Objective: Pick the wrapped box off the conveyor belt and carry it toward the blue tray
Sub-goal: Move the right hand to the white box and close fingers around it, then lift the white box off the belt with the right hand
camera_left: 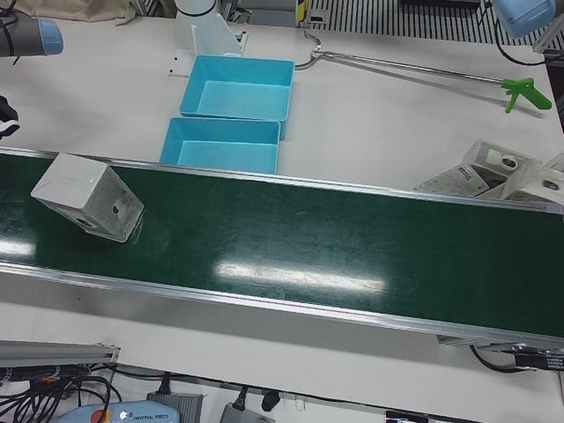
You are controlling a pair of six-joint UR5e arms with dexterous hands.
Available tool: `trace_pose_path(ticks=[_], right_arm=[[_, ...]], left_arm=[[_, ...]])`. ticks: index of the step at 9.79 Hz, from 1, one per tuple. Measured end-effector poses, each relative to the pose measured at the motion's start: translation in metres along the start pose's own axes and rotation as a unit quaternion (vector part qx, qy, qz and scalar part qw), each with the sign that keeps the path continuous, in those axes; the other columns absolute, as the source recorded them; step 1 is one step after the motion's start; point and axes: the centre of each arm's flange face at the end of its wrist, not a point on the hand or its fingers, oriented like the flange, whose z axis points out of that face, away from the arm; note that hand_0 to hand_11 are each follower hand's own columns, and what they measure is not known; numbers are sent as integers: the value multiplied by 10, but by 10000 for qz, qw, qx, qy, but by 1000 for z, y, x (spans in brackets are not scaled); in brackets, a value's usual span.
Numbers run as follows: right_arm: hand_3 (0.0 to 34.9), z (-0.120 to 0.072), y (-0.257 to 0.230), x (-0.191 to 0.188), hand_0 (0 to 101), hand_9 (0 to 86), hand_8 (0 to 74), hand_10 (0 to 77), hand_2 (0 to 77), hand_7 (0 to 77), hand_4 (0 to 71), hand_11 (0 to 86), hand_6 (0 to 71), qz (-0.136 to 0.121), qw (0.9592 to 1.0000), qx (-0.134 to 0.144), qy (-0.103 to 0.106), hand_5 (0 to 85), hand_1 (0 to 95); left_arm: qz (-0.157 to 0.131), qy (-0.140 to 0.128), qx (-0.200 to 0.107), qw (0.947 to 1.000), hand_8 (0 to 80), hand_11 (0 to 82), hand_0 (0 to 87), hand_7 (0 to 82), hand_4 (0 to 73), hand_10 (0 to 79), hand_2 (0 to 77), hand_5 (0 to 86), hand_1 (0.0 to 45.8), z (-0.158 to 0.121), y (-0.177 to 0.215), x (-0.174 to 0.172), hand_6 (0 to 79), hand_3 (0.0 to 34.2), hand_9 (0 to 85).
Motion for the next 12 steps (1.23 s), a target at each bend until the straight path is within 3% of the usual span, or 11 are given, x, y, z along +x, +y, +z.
trace_pose_path(ticks=[5, 6, 12], right_arm=[[0, 4, 9, 14, 460, 27, 38, 0, 65, 114, 44, 11, 38, -110, 9999, -70, 71, 65, 109], [0, 7, 11, 18, 466, 27, 38, 0, 98, 114, 49, 11, 33, -155, 9998, -75, 84, 65, 136], [8, 33, 11, 50, 464, 22, 38, 0, 98, 104, 49, 11, 27, -286, 9994, 46, 184, 65, 120]], left_arm=[[0, 0, 0, 10000, 5, 5, 0, 5, 0, 0, 11, 11, 0, 0, 0, 0, 5, 0, 0], [0, 0, 0, 10000, 5, 5, 0, 5, 0, 0, 11, 11, 0, 0, 0, 0, 5, 0, 0], [0, 0, 0, 10000, 5, 5, 0, 5, 0, 5, 11, 11, 0, 0, 0, 0, 5, 0, 5]])
